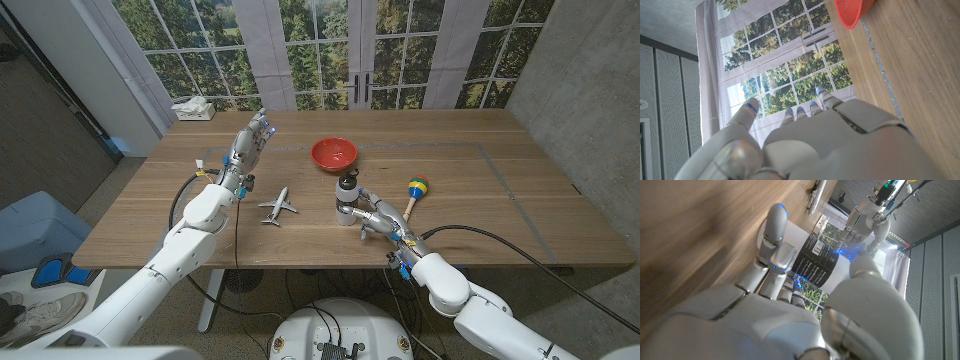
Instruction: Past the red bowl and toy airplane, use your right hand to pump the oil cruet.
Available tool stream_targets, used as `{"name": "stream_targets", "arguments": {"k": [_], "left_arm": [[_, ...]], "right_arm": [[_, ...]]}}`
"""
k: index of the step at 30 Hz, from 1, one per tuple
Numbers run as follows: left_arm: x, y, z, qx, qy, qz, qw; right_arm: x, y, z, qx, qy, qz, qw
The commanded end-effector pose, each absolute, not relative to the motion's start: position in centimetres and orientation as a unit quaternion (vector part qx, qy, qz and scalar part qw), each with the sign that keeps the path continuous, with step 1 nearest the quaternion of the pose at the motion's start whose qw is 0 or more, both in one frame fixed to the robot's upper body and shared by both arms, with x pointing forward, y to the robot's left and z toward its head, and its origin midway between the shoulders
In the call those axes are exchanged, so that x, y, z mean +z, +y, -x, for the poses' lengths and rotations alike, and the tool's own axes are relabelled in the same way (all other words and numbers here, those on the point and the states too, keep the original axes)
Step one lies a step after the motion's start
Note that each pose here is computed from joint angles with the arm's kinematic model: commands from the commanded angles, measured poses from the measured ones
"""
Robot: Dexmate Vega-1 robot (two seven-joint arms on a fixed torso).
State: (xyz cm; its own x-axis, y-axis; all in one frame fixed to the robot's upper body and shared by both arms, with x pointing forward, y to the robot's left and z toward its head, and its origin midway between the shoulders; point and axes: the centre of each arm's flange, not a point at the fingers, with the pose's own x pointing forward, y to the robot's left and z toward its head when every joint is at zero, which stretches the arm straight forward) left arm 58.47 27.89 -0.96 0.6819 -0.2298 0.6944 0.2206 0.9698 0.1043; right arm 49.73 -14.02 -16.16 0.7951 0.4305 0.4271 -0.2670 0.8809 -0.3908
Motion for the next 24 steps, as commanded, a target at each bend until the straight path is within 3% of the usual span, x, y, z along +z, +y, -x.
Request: {"name": "stream_targets", "arguments": {"k": [1,24], "left_arm": [[-1.1,28.0,-58.2,-0.120,-0.381,-0.004,0.917],[-0.9,28.1,-58.3,-0.125,-0.383,-0.004,0.915]], "right_arm": [[-15.8,-12.7,-49.8,0.194,-0.274,0.150,0.930],[-15.7,-10.9,-50.8,0.131,-0.259,0.185,0.939]]}}
